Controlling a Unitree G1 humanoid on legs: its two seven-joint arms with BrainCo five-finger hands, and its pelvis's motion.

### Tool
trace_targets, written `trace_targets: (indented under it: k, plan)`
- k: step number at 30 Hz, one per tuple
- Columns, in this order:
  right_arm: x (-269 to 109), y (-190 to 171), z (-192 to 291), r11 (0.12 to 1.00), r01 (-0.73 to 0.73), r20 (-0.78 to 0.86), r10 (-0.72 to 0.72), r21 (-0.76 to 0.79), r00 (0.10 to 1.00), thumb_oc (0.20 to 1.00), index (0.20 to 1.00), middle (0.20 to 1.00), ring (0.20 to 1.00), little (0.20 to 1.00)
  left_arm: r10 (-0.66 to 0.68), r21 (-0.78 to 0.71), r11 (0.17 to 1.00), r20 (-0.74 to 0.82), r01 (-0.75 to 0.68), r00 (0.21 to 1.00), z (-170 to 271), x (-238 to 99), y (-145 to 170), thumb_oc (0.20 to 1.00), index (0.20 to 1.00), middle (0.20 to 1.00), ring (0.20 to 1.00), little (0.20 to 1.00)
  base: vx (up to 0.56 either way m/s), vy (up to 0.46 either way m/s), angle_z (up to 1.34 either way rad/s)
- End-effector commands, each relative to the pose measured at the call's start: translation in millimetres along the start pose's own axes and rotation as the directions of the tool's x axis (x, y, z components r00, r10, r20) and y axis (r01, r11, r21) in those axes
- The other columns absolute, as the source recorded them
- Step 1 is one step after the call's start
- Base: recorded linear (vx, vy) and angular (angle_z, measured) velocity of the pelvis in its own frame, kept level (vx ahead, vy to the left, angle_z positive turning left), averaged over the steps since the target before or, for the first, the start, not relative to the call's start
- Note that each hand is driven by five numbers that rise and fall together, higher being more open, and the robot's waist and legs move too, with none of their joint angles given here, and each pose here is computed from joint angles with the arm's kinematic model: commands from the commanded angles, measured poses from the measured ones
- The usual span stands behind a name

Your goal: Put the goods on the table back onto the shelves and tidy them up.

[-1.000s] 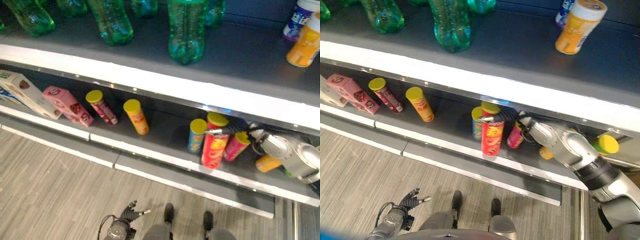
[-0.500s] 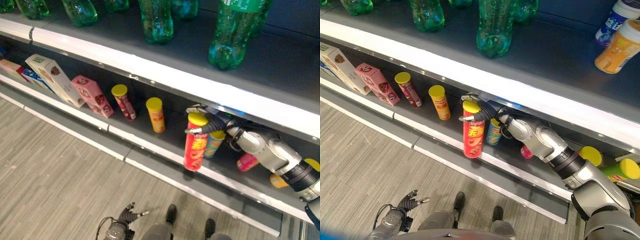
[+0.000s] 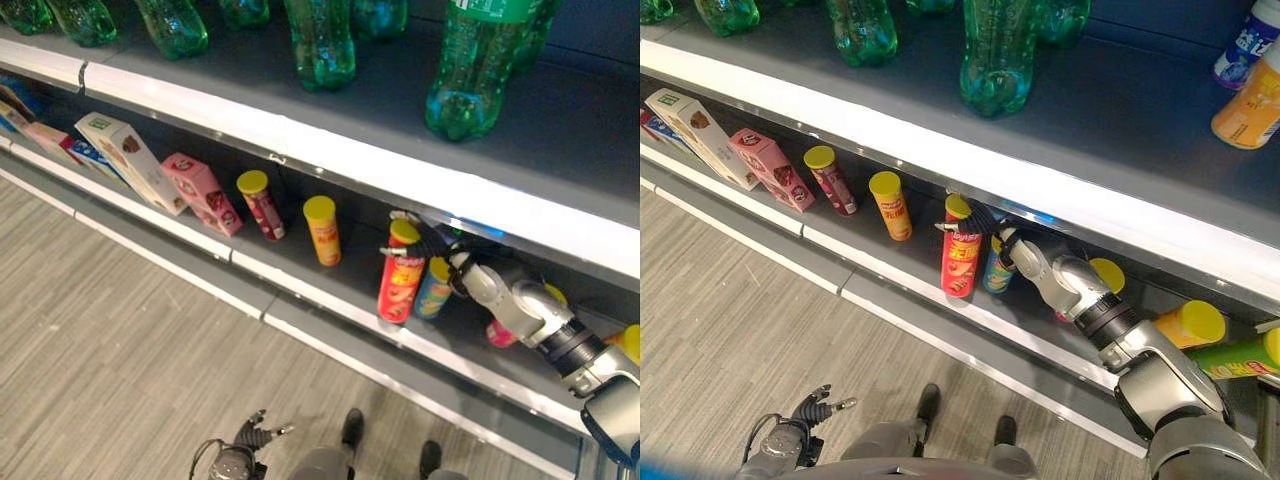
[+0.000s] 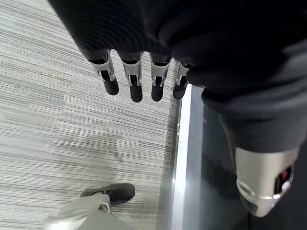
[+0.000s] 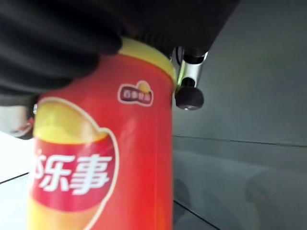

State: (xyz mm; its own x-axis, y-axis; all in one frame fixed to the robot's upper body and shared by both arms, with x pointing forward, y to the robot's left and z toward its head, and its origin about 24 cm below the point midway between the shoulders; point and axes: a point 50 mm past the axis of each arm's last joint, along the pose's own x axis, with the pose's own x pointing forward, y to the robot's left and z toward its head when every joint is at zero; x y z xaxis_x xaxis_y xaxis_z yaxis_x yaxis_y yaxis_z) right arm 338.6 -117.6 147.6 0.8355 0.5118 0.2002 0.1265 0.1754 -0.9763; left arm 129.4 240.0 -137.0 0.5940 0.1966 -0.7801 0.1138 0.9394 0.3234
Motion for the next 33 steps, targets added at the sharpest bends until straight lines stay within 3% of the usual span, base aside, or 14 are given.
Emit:
trace_targets:
  k: [1, 13, 33]
  plan:
    - [26.1, -44.3, 5.2, 0.969, 0.234, 0.026, -0.232, -0.079, 0.972, 0.2, 0.2, 0.2, 0.2, 0.2, 0.054, 0.0, 0.999, 0.043, -0.054, 0.998, 18.4, 7.2, 12.6, 1.0, 1.0, 1.0, 1.0, 1.0, -0.01, 0.042, 0.03]
    - [42.3, -56.0, 24.7, 0.915, 0.395, 0.055, -0.392, -0.083, 0.918, 0.2, 0.2, 0.2, 0.2, 0.2, 0.067, -0.017, 0.998, 0.111, -0.066, 0.992, 39.6, 11.2, 9.2, 1.0, 1.0, 1.0, 1.0, 1.0, -0.02, 0.05, 0.06]
    - [51.2, -98.4, -19.3, 0.81, 0.494, -0.042, -0.532, -0.316, 0.845, 0.2, 0.2, 0.2, 0.2, 0.2, 0.103, -0.063, 0.994, 0.187, -0.093, 0.977, 62.0, 13.6, 24.9, 1.0, 1.0, 1.0, 1.0, 1.0, -0.02, 0.022, 0.06]
